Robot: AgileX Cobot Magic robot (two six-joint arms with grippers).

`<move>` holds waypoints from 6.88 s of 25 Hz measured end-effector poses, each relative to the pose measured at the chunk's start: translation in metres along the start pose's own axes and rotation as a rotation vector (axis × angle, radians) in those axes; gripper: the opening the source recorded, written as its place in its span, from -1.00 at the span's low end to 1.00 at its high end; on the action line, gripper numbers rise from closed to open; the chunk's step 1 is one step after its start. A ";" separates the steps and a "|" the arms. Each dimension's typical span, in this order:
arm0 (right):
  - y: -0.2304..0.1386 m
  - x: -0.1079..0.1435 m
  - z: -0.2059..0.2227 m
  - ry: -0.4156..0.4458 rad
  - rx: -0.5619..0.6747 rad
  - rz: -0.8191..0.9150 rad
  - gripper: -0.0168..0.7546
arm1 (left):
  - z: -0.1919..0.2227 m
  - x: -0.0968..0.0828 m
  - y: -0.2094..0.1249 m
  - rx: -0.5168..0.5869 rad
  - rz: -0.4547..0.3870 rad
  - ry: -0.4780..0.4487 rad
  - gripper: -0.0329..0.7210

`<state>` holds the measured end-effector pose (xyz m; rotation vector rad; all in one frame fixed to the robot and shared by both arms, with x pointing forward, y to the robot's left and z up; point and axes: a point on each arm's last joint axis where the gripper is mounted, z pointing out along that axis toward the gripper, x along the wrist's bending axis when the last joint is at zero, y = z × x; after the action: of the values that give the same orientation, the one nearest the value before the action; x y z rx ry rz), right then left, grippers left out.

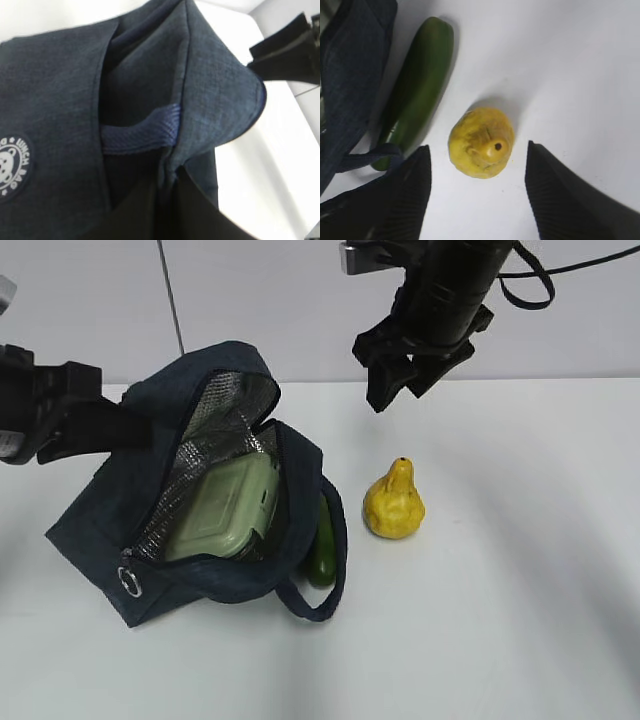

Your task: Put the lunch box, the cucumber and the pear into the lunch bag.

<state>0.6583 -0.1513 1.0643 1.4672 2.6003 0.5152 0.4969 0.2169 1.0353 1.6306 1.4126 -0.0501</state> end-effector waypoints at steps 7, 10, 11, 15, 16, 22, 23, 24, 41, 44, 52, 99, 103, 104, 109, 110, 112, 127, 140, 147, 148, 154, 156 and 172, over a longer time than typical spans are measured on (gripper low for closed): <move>0.002 0.018 0.003 -0.082 0.027 -0.006 0.25 | 0.000 0.002 -0.002 0.028 0.002 0.022 -0.91; 0.000 0.016 0.006 -0.121 0.044 0.017 0.25 | 0.000 0.002 -0.002 0.028 0.001 0.023 -0.91; -0.004 0.015 0.010 -0.127 0.063 0.022 0.25 | 0.000 0.002 -0.002 0.028 0.001 0.023 -0.91; -0.018 0.014 0.027 -0.129 0.141 0.025 0.25 | 0.000 0.002 -0.002 0.028 0.000 0.023 -0.91; -0.021 0.014 0.031 -0.126 0.159 0.028 0.25 | 0.000 0.002 -0.003 0.028 0.001 0.023 -0.91; -0.028 0.013 0.046 -0.119 0.210 0.033 0.25 | 0.000 0.002 -0.003 0.029 0.000 0.022 -0.91; -0.029 0.012 0.049 -0.118 0.217 0.033 0.25 | 0.000 0.002 -0.003 0.029 0.000 0.022 -0.91; -0.029 0.012 0.055 -0.117 0.229 0.034 0.25 | 0.000 0.002 -0.003 0.029 -0.002 0.022 -0.91; -0.027 0.009 0.092 -0.097 0.219 0.043 0.25 | 0.000 0.002 -0.003 0.031 -0.004 0.019 -0.91; -0.027 0.008 0.097 -0.094 0.213 0.045 0.25 | 0.000 0.002 -0.003 0.031 -0.004 0.019 -0.91; -0.022 0.008 0.095 -0.096 0.179 0.053 0.25 | 0.000 0.002 -0.003 0.031 -0.004 0.019 -0.91; -0.001 0.027 -0.021 -0.044 -0.023 0.044 -0.25 | 0.000 0.002 -0.003 0.031 -0.004 0.020 -0.91; -0.002 0.036 -0.042 0.010 -0.071 0.043 -0.25 | 0.000 0.002 -0.003 0.031 -0.004 0.020 -0.91; -0.003 0.037 -0.047 0.021 -0.081 0.041 -0.25 | 0.000 0.002 -0.003 0.031 -0.004 0.020 -0.91; -0.002 0.050 -0.060 0.138 -0.127 0.032 -0.25 | 0.000 0.002 -0.003 0.031 -0.004 0.020 -0.91; -0.002 0.053 -0.061 0.173 -0.136 0.034 -0.25 | 0.000 0.002 -0.003 0.031 -0.004 0.020 -0.91; 0.000 0.058 -0.063 0.233 -0.149 0.035 -0.25 | 0.000 0.002 -0.003 0.031 -0.004 0.020 -0.91; 0.015 0.064 0.000 0.440 -0.110 0.066 -0.26 | 0.000 0.002 -0.003 0.032 -0.005 0.019 -0.91; 0.032 0.065 0.029 0.537 -0.235 0.128 0.15 | 0.000 -0.004 -0.002 0.026 -0.062 -0.045 -0.91; 0.029 0.061 0.021 0.518 -0.224 0.105 0.26 | 0.000 -0.006 -0.001 0.010 -0.098 -0.073 -0.91; 0.027 0.061 0.014 0.492 -0.222 0.082 0.26 | -0.001 -0.005 0.000 0.005 -0.099 -0.067 -0.91; 0.011 0.050 -0.033 0.239 -0.179 -0.001 0.26 | -0.006 0.012 0.000 0.020 -0.095 0.051 -0.91; 0.005 0.046 -0.041 0.172 -0.139 -0.008 0.23 | -0.009 0.018 0.000 0.025 -0.101 0.091 -0.91; 0.001 0.043 -0.024 0.066 -0.040 0.069 0.20 | -0.025 0.053 -0.004 0.074 -0.145 0.352 -0.91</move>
<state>0.6304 -0.1203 1.0900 1.5572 2.5801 0.6310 0.4986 0.2727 1.0160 1.6499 1.8155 0.1075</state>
